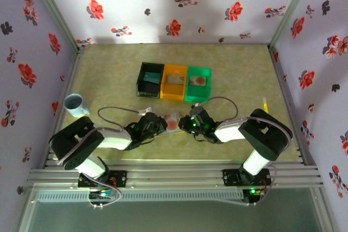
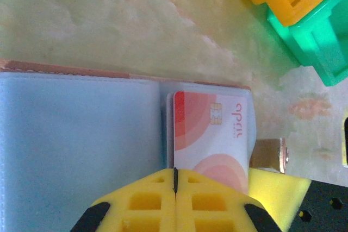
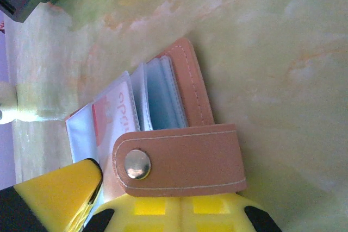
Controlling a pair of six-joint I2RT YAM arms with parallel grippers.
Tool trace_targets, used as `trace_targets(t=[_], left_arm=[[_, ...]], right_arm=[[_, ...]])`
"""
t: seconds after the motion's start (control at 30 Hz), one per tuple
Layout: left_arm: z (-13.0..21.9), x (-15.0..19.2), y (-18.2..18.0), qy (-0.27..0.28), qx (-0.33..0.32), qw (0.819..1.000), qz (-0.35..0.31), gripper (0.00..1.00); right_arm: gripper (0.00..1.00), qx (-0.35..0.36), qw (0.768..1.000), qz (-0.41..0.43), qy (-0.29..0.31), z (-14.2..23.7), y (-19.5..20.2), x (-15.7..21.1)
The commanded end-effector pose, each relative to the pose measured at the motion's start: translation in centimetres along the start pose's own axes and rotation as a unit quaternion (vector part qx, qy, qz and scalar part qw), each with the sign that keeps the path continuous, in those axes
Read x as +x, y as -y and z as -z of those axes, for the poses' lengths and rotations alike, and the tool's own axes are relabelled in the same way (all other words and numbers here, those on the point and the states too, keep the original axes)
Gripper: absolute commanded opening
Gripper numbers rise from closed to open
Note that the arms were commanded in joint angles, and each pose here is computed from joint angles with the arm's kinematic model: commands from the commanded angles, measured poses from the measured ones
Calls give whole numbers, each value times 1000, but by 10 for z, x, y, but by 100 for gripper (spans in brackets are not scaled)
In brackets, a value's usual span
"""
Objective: Take the credit cards out of the card holder
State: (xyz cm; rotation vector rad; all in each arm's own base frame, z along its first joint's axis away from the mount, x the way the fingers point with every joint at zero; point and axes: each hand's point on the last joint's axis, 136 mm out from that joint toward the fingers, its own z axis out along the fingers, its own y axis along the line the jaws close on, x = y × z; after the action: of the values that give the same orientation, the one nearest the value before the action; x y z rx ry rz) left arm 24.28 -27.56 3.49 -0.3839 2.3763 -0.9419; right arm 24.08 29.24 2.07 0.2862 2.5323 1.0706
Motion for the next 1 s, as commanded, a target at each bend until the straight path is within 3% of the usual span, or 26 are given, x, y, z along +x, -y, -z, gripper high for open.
trace_targets(t=[0.0,0.7,0.9,0.97], left_arm=[[9,-3,30,3,61,998,-6,0],[25,-8,19,26,60,998,-7,0],[21,-3,7,12,32,999,-7,0],[19,0,4,4,22,1000,-8,8]], right_arm=[[0,87,993,-19,-71,-3,56,41],[0,87,994,-19,-69,-2,56,40],[0,87,994,-18,-69,-2,55,39],[0,86,994,-17,-70,-2,54,39]])
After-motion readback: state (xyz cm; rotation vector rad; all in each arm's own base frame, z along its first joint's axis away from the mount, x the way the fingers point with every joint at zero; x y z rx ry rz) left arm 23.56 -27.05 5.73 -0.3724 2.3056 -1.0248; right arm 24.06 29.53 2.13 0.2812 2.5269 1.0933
